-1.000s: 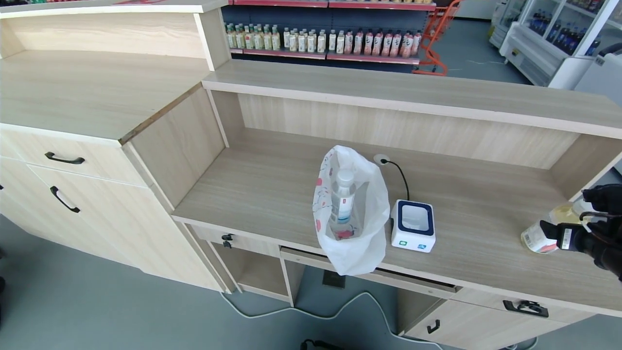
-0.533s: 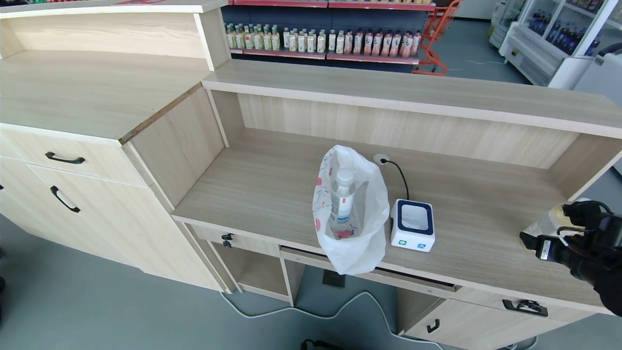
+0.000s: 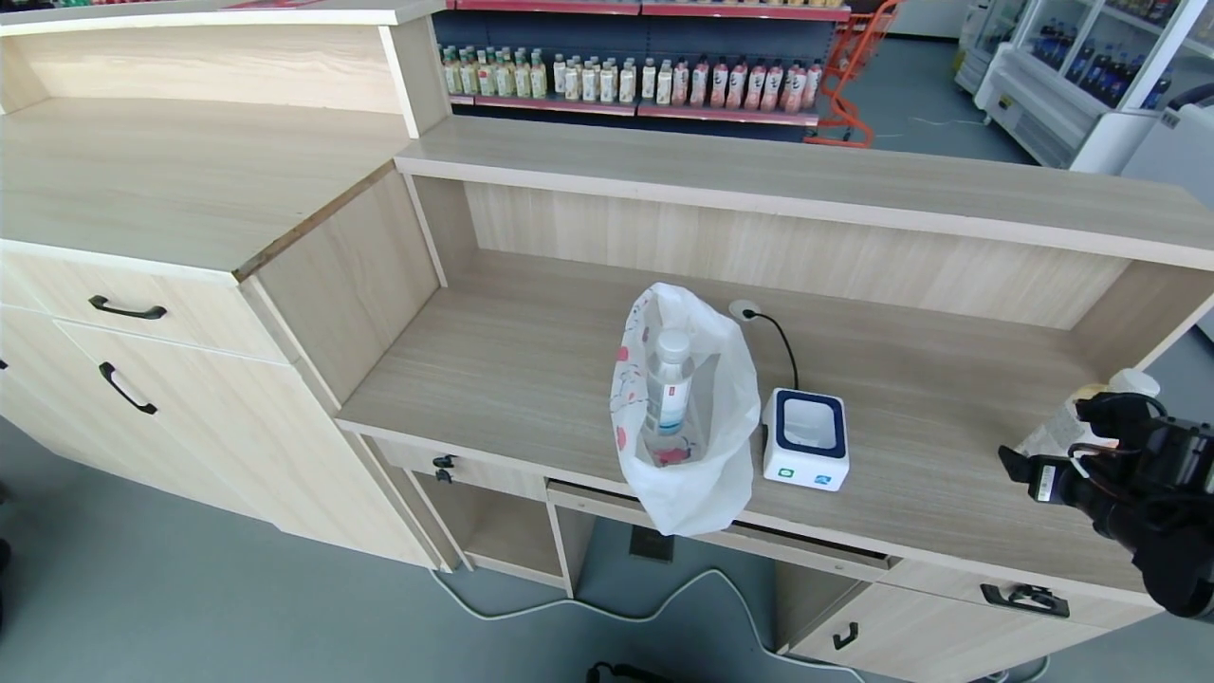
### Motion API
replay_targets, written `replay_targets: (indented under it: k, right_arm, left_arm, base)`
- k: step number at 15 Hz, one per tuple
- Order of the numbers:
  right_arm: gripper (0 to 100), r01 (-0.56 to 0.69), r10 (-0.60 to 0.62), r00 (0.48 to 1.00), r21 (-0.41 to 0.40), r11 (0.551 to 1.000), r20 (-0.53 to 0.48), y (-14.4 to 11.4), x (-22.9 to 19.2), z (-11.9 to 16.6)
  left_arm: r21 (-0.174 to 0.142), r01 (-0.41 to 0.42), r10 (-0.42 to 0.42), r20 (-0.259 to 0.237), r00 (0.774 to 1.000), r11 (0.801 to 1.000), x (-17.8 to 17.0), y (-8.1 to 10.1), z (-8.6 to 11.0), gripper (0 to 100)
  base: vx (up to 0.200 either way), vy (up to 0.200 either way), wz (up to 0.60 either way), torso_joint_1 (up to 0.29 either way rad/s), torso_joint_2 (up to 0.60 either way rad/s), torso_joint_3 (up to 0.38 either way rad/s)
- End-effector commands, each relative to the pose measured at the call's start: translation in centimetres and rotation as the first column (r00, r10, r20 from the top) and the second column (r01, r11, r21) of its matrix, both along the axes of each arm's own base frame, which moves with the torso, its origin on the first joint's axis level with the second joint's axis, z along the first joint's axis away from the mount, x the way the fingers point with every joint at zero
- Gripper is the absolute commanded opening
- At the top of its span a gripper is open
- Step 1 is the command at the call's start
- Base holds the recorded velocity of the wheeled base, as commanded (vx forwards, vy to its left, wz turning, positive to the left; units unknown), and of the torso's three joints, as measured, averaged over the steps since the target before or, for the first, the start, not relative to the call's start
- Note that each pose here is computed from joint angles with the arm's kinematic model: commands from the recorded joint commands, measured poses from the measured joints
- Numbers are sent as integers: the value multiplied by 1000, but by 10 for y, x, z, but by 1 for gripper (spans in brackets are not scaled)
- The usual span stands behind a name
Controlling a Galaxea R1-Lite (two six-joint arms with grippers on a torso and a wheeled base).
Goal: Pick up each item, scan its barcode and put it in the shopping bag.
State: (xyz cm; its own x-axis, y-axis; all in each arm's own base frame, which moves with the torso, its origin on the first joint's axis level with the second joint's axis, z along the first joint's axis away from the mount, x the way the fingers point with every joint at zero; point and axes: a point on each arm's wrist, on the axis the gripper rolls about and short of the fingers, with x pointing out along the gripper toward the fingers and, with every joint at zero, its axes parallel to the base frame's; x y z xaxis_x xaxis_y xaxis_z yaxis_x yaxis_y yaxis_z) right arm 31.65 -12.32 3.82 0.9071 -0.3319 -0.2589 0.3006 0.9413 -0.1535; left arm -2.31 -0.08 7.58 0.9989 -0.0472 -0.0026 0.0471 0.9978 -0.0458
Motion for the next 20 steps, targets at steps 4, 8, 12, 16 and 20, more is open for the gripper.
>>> replay_targets:
  k: [4, 8, 12, 16, 20]
  right_arm:
    - [100, 131, -132, 991, -51, 990, -14, -12, -5, 1]
    - [100, 147, -145, 989, -43, 988, 42, -16, -1, 6]
    - [100, 162, -159, 985, -48, 986, 72, -26, 6, 8]
    - [100, 138, -134, 988, -42, 990, 76, -32, 18, 0]
    - [100, 114, -109, 989, -49, 992, 101, -38, 34, -7]
  left_arm:
    - [0, 0, 0, -1, 1000, 1000, 0, 0, 0, 100]
    - [0, 0, 0, -1, 1000, 1000, 0, 0, 0, 100]
    - [0, 0, 0, -1, 1000, 1000, 0, 0, 0, 100]
    - [0, 0, 0, -1, 1000, 1000, 0, 0, 0, 100]
    - [0, 0, 0, -1, 1000, 1000, 0, 0, 0, 100]
  base:
    - [0, 0, 0, 0, 0, 0]
    - [0, 0, 0, 0, 0, 0]
    - [0, 0, 0, 0, 0, 0]
    - [0, 0, 0, 0, 0, 0]
    - [0, 0, 0, 0, 0, 0]
